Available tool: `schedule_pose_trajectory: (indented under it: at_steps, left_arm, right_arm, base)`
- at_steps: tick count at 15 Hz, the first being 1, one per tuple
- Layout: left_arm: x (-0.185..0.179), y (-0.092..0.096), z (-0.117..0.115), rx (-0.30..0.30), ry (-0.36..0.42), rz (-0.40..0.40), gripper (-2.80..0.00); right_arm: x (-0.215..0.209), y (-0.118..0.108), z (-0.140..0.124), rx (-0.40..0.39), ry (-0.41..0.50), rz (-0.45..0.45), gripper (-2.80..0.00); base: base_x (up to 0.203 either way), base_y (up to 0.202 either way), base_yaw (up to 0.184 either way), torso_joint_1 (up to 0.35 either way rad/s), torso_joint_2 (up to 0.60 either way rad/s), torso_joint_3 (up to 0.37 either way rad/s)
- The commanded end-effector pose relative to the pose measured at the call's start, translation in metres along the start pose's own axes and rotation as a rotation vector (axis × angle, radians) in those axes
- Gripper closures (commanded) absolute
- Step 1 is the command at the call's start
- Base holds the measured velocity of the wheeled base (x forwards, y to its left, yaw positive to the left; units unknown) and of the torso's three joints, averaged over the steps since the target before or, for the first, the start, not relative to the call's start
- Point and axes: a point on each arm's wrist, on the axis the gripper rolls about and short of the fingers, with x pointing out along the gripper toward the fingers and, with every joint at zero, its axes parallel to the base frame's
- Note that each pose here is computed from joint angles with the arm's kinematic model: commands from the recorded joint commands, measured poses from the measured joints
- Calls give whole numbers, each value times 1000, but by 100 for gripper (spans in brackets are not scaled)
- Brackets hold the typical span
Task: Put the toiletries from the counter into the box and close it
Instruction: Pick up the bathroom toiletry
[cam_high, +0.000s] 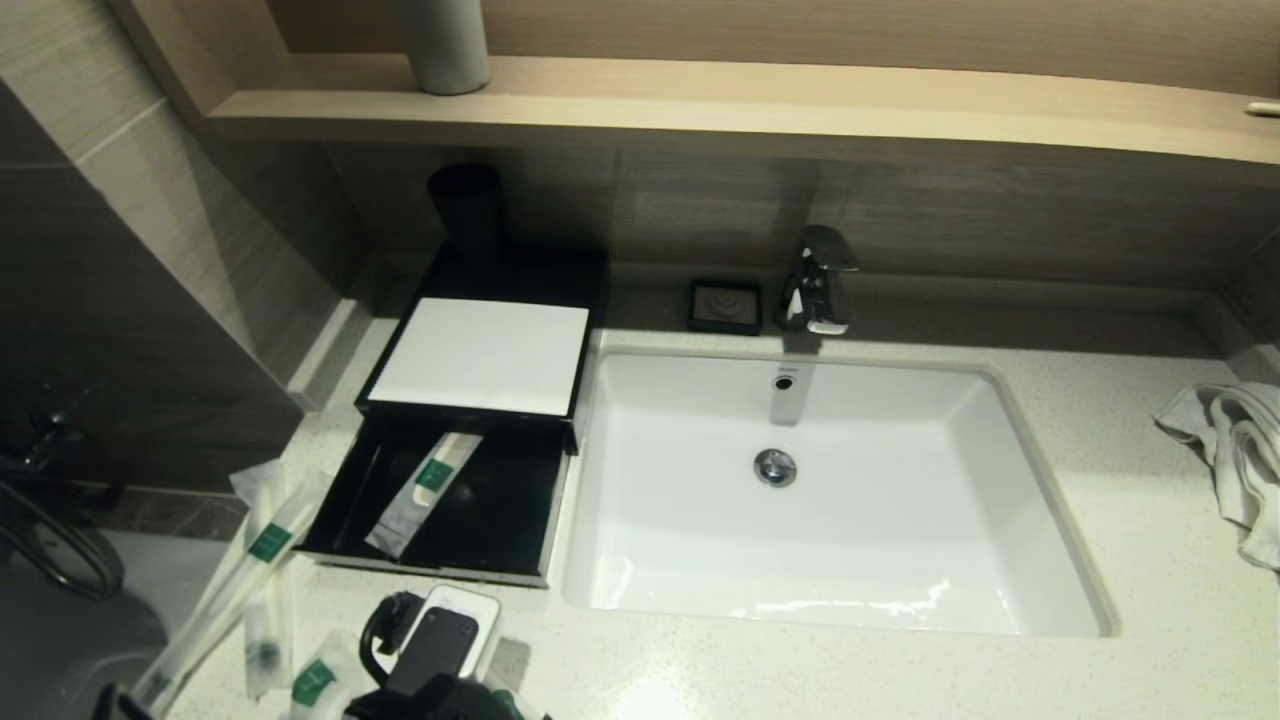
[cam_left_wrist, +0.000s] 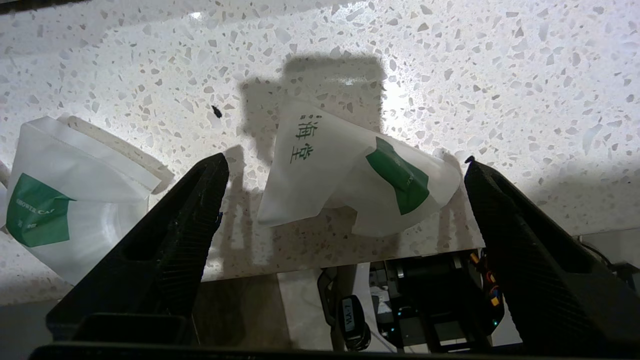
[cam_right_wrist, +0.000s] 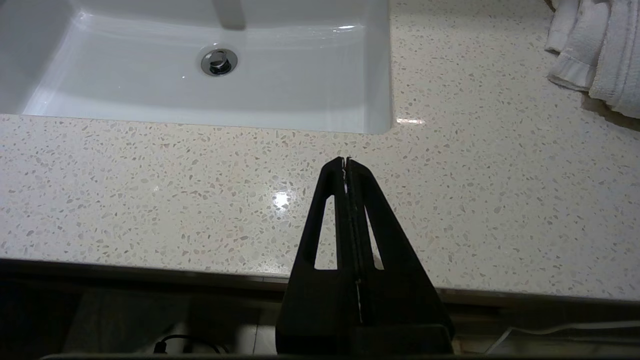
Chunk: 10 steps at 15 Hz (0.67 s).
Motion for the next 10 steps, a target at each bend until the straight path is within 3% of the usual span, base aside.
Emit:
schedule_pose_trajectory:
  at_steps: [1,7,10]
  left_arm:
    - [1,1,-2,1,4,7,-280]
    - [1,1,-2,-5,5,4,-280]
    - [3,1,-6,-53,18,15,-280]
  right_arm:
    - [0,0,0,0,0,0,0]
    - [0,0,0,0,0,0,0]
    - [0,0,0,0,0,0,0]
  base:
    - [0,0,0,0,0,0]
    - [0,0,0,0,0,0]
    - [0,0,0,0,0,0]
